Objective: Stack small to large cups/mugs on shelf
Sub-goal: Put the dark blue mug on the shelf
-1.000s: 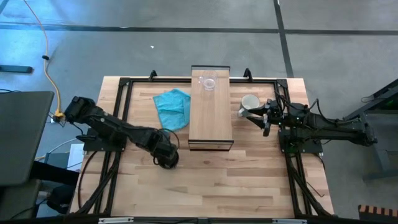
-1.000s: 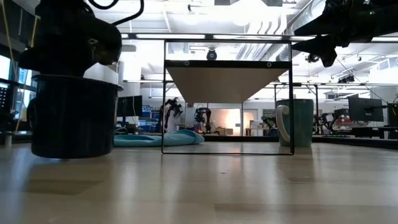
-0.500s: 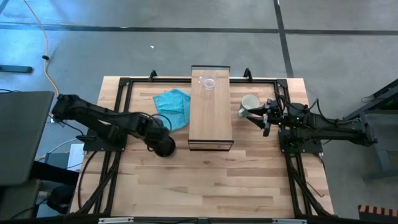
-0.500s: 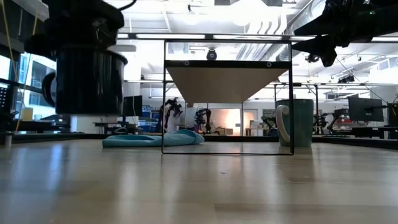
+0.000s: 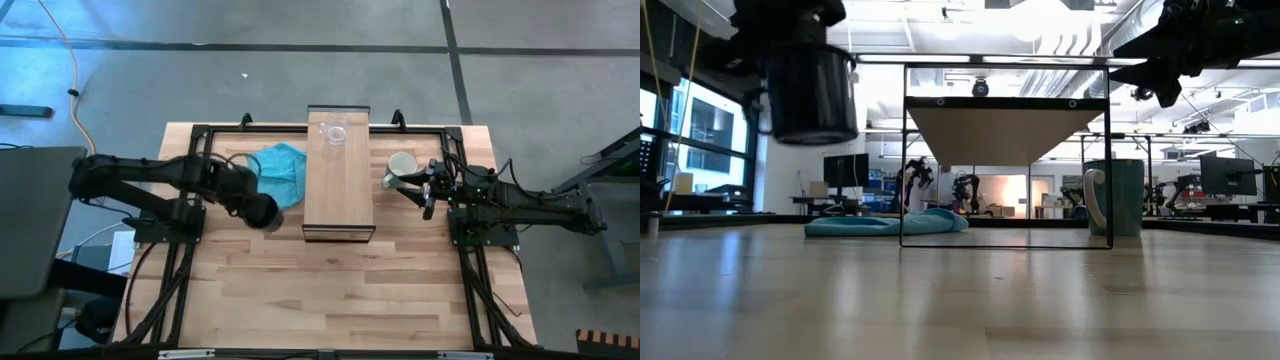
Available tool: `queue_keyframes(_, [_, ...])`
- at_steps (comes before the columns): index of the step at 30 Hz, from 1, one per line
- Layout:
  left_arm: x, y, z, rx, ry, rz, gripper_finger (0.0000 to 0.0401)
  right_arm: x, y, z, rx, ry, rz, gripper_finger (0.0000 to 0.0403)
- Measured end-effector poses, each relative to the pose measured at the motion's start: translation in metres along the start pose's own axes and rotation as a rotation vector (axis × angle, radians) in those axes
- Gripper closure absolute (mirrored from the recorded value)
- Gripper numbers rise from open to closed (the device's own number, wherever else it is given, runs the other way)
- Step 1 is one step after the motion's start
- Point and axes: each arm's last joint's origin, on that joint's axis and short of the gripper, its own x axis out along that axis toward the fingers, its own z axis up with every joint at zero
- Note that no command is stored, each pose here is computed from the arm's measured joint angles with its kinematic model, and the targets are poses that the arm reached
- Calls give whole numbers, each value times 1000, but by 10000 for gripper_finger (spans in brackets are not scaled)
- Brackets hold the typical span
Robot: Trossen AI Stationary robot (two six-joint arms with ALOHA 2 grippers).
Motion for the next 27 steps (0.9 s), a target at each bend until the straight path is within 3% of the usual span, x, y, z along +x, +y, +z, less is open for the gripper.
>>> queue_keyframes(15, [-97, 1, 63, 45, -211, -44, 397, 0, 0, 0, 19, -1, 0, 215])
queue_keyframes(27, [-119, -42, 121, 164, -261, -50, 397, 0, 0, 0, 48, 0, 1, 215])
